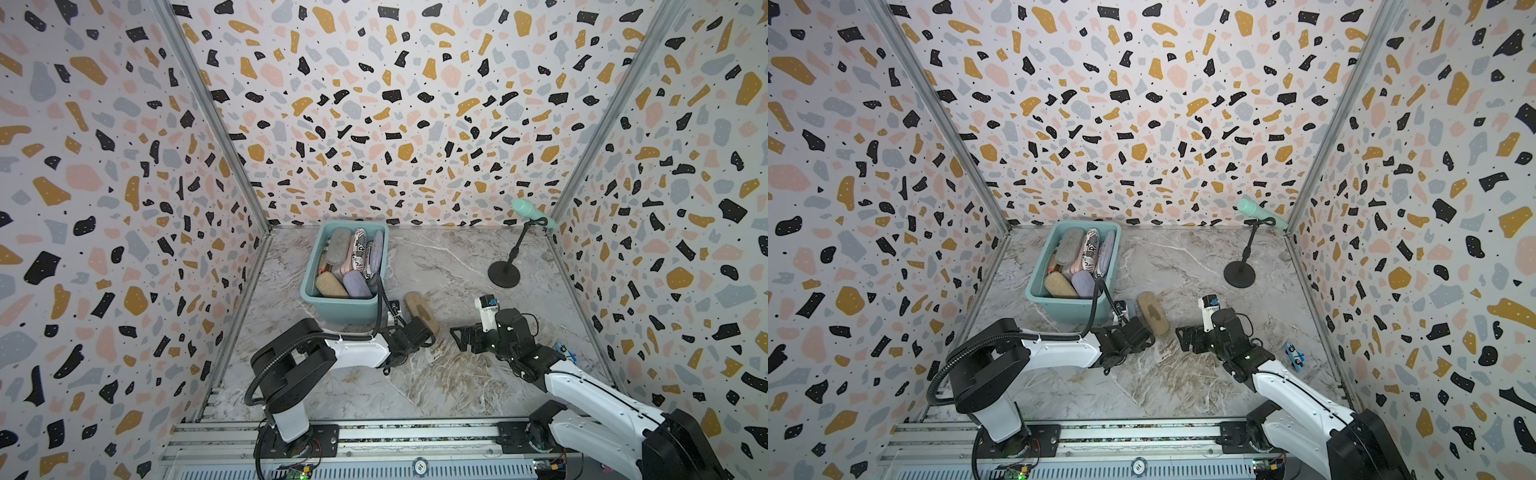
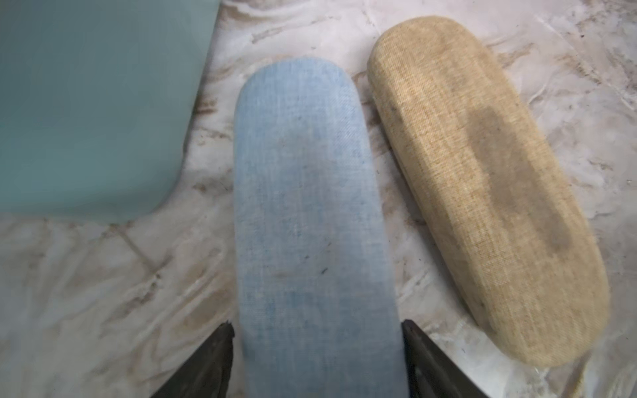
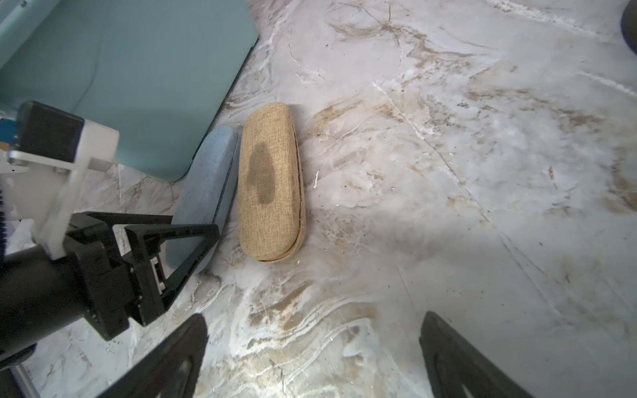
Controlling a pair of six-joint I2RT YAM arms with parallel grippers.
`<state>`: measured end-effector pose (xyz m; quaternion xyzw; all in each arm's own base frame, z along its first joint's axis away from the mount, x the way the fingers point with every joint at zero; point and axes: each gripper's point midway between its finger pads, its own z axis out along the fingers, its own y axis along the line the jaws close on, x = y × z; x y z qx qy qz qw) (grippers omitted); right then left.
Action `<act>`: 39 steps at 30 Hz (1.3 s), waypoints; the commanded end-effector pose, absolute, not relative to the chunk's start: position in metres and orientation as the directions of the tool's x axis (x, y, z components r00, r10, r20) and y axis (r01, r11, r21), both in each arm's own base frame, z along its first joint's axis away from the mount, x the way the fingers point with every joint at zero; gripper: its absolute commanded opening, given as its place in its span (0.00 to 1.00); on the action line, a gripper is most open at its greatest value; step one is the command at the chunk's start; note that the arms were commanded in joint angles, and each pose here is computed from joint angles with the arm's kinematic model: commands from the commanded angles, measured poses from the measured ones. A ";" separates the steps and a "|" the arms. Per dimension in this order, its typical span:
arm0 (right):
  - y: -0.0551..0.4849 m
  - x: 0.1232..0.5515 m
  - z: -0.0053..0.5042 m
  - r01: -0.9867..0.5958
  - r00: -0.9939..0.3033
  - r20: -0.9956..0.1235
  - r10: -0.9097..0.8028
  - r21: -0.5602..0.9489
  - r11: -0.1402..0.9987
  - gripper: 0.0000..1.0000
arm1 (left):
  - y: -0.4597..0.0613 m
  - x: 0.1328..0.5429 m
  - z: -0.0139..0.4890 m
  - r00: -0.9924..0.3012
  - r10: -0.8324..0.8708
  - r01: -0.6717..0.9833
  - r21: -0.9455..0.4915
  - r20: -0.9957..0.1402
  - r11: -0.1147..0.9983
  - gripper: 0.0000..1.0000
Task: Put the glasses cases into the storage boxes
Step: Adjust the glasses case at the center of the board, then pick up the glasses case at the center of the board.
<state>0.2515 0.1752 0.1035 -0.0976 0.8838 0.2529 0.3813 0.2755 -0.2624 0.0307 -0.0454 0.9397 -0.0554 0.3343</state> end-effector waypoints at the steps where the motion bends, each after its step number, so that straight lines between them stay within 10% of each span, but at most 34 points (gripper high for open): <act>1: 0.173 0.255 0.109 -0.356 -0.676 -0.736 0.043 0.377 0.855 0.97 | -0.248 0.279 0.046 -0.737 -0.111 -0.057 -0.102 -0.666 0.993 0.68; 9: 0.173 0.258 0.110 -0.347 -0.675 -0.736 0.052 0.379 0.858 0.96 | -0.228 0.261 0.040 -0.751 -0.078 -0.024 -0.092 -0.655 0.996 0.66; 21: 0.174 0.258 0.111 -0.347 -0.683 -0.729 0.051 0.385 0.855 0.97 | -0.248 0.282 0.042 -0.757 -0.043 -0.002 -0.064 -0.652 0.998 0.91; 39: 0.174 0.259 0.109 -0.344 -0.682 -0.730 0.051 0.382 0.858 0.95 | -0.253 0.295 0.029 -0.785 -0.019 0.029 -0.067 -0.619 0.997 0.58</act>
